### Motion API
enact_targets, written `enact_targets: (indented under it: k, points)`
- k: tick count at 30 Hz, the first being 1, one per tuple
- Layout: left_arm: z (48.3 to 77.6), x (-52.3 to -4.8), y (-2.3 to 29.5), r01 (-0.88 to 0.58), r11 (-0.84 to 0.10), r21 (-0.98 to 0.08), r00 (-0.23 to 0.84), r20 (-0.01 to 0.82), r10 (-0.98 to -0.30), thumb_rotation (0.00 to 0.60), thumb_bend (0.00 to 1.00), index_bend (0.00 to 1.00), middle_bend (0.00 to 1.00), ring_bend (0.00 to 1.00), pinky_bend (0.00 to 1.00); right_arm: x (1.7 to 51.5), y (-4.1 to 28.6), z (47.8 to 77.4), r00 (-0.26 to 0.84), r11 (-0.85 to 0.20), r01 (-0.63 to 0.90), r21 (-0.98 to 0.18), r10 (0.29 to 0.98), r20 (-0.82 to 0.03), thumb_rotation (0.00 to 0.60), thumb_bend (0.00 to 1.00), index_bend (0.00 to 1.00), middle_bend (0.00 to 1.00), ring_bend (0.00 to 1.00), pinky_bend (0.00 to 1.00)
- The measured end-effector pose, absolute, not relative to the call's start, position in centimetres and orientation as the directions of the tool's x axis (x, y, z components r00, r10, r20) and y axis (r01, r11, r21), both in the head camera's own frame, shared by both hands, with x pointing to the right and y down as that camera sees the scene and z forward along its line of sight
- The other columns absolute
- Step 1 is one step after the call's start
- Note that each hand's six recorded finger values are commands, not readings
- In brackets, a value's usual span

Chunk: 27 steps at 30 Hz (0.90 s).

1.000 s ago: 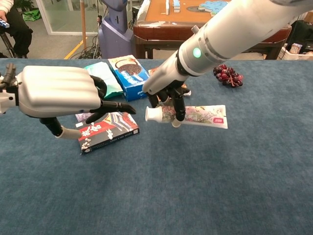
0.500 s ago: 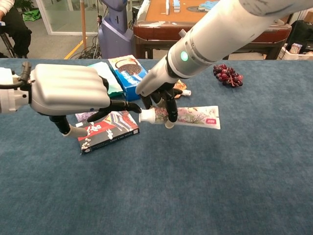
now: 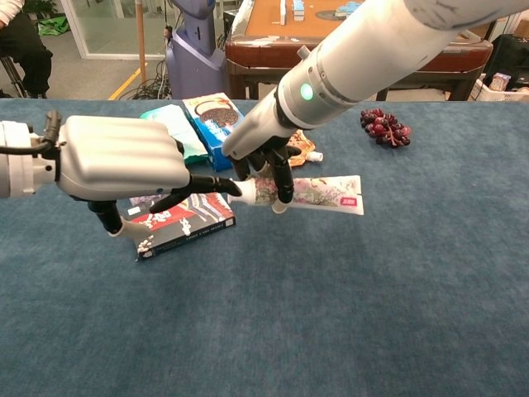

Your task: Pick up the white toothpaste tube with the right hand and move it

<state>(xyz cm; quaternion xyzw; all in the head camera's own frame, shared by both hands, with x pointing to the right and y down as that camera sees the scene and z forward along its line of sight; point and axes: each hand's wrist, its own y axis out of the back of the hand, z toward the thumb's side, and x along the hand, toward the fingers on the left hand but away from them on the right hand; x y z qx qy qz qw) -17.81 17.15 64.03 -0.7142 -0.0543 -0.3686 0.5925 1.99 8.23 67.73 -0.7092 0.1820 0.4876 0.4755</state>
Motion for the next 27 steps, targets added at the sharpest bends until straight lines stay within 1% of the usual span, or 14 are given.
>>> enact_targets:
  k: [7, 27]
  points:
    - [64.3, -18.0, 17.1, 0.527, -0.271, -0.806, 0.72, 0.592, -0.362, 0.6, 0.25, 0.0, 0.58, 0.54, 0.33, 2.1, 8.3, 67.6, 0.466, -0.486, -0.716, -0.501, 0.202, -0.862, 0.6, 1.0, 1.0, 0.84, 0.83, 0.66]
    - [65.2, -19.4, 17.0, 0.571, -0.278, -0.773, 0.678, 0.634, -0.372, 0.6, 0.25, 0.0, 0.59, 0.54, 0.35, 2.2, 8.6, 67.7, 0.482, -0.492, -0.708, -0.508, 0.19, -0.856, 0.6, 1.0, 1.0, 0.89, 0.87, 0.66]
